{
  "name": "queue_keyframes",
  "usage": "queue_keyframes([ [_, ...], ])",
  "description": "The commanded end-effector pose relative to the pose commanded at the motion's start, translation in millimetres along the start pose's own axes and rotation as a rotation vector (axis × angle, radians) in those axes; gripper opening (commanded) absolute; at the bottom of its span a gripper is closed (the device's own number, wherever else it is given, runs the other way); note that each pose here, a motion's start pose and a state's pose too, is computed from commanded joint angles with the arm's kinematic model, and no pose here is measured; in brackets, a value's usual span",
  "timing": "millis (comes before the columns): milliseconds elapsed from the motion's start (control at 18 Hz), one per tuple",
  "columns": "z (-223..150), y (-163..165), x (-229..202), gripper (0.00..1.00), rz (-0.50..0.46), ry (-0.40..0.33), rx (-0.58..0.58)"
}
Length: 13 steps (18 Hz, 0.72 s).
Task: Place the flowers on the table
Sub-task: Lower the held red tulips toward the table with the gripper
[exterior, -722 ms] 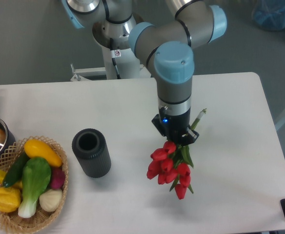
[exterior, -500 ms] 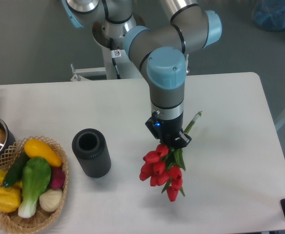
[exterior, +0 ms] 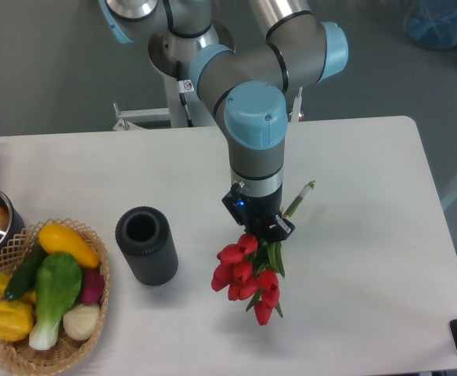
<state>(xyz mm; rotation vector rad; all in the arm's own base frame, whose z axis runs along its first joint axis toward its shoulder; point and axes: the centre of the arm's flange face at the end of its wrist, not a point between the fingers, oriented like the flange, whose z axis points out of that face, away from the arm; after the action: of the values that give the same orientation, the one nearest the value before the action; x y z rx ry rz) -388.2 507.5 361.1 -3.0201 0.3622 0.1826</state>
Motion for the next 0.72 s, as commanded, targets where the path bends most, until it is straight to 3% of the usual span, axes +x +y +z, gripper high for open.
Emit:
queue_keyframes([
  [556, 30.0, 10.9, 1.6, 0.12, -0.020, 0.059, -0.042],
  [722, 53.8, 16.5, 8.4, 0.20, -0.025, 0.100, -0.061],
])
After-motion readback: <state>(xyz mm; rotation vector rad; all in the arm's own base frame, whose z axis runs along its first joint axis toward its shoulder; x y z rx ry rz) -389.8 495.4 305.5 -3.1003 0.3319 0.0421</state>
